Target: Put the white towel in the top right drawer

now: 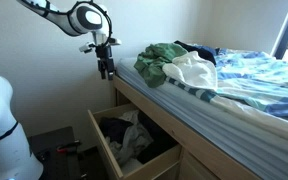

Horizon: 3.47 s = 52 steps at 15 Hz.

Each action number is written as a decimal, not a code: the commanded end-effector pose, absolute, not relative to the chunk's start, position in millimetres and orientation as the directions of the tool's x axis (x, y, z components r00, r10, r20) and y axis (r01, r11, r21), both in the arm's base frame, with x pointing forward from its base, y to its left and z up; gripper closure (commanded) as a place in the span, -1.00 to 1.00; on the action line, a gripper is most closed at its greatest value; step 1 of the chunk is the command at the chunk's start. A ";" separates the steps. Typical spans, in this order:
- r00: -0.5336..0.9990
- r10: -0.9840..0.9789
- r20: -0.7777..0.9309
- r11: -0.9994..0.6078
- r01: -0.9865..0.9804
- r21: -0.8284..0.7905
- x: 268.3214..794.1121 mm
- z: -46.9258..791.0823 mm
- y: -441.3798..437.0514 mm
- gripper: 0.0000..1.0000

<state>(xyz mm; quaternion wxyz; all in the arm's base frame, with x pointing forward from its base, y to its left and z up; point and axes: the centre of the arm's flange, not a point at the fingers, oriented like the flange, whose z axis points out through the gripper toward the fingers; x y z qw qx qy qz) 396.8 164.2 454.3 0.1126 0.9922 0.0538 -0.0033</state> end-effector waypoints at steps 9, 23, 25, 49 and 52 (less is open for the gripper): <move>0.994 0.106 -0.019 -0.969 0.108 0.223 396.8 454.3 164.2 -1.00; 0.996 0.081 0.048 -0.979 0.070 0.189 399.0 462.6 167.7 -1.00; 0.995 0.061 0.077 -0.983 0.047 0.176 399.9 466.7 168.9 -1.00; 0.876 -0.372 0.308 -0.923 -0.314 -0.224 407.0 526.0 150.7 -1.00; 0.856 -0.413 0.312 -0.904 -0.343 -0.254 406.5 527.5 144.2 -1.00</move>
